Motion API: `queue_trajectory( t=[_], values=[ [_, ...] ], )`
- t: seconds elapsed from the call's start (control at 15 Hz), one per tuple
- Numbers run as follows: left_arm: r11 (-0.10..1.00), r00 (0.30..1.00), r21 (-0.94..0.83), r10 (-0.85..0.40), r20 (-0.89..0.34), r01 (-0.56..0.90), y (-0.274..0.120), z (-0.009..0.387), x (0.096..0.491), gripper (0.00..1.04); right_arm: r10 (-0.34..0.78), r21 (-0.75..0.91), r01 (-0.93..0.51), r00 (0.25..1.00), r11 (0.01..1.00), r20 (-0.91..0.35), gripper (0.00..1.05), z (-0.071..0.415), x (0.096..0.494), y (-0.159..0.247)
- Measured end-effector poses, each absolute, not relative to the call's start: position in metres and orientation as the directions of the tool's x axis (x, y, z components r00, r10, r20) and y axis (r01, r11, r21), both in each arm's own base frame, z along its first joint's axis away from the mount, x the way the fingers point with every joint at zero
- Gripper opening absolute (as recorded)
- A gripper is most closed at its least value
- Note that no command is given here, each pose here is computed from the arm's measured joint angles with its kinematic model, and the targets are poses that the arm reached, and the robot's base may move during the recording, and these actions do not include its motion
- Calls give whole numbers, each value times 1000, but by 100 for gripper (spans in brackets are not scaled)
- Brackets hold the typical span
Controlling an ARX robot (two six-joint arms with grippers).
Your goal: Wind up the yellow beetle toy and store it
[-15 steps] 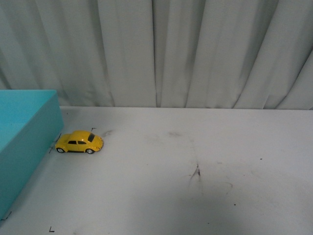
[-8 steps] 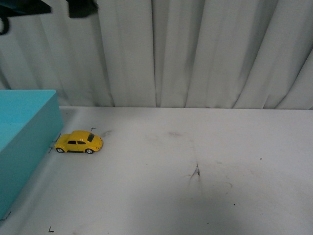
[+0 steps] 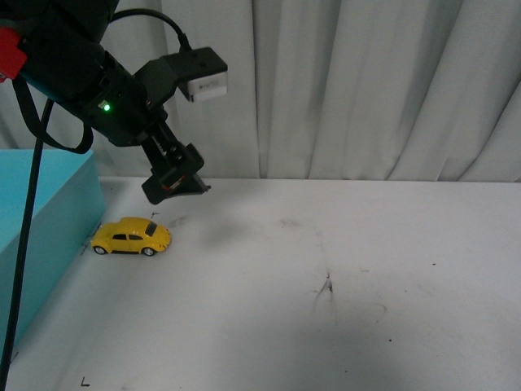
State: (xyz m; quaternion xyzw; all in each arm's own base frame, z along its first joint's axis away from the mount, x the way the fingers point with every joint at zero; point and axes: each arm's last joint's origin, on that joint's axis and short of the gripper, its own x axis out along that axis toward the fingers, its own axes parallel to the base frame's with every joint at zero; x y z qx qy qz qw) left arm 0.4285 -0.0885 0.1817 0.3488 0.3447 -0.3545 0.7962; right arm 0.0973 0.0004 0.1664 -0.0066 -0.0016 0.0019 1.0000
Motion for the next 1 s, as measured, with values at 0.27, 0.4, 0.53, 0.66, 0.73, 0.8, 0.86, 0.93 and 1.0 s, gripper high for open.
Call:
queue_trajectory(
  t=[0.27, 0.4, 0.53, 0.66, 0.73, 0.8, 0.86, 0.93, 1.0],
  values=[
    [198, 332, 302, -138, -933, 932, -76, 122, 454, 98, 4, -13, -4, 1000, 1000, 3, 98, 166, 97, 0],
    [142, 300, 290, -57, -952, 946, -65, 98, 463, 98, 4, -13, -4, 1000, 1000, 3, 98, 166, 97, 0],
    [118, 307, 303, -17, -951, 946, -59, 96, 471, 98, 4, -13, -4, 1000, 1000, 3, 98, 166, 97, 0],
    [81, 308, 309, 29, -951, 948, -51, 98, 480, 98, 4, -13, -4, 1000, 1000, 3, 98, 166, 97, 0],
    [63, 285, 288, 54, -957, 956, -49, 96, 479, 98, 4, -13, -4, 1000, 1000, 3, 98, 166, 97, 0],
    [58, 248, 251, 61, -967, 966, -48, 93, 478, 98, 4, -13, -4, 1000, 1000, 3, 98, 166, 97, 0],
    [59, 243, 247, 63, -968, 967, -48, 93, 477, 88, 4, -13, -4, 1000, 1000, 3, 98, 166, 97, 0],
    [64, 234, 238, 64, -970, 969, -48, 93, 477, 77, 4, -13, -4, 1000, 1000, 3, 98, 166, 97, 0],
    [53, 235, 238, 58, -970, 970, -48, 93, 477, 61, 4, -13, -4, 1000, 1000, 3, 98, 166, 97, 0]
  ],
)
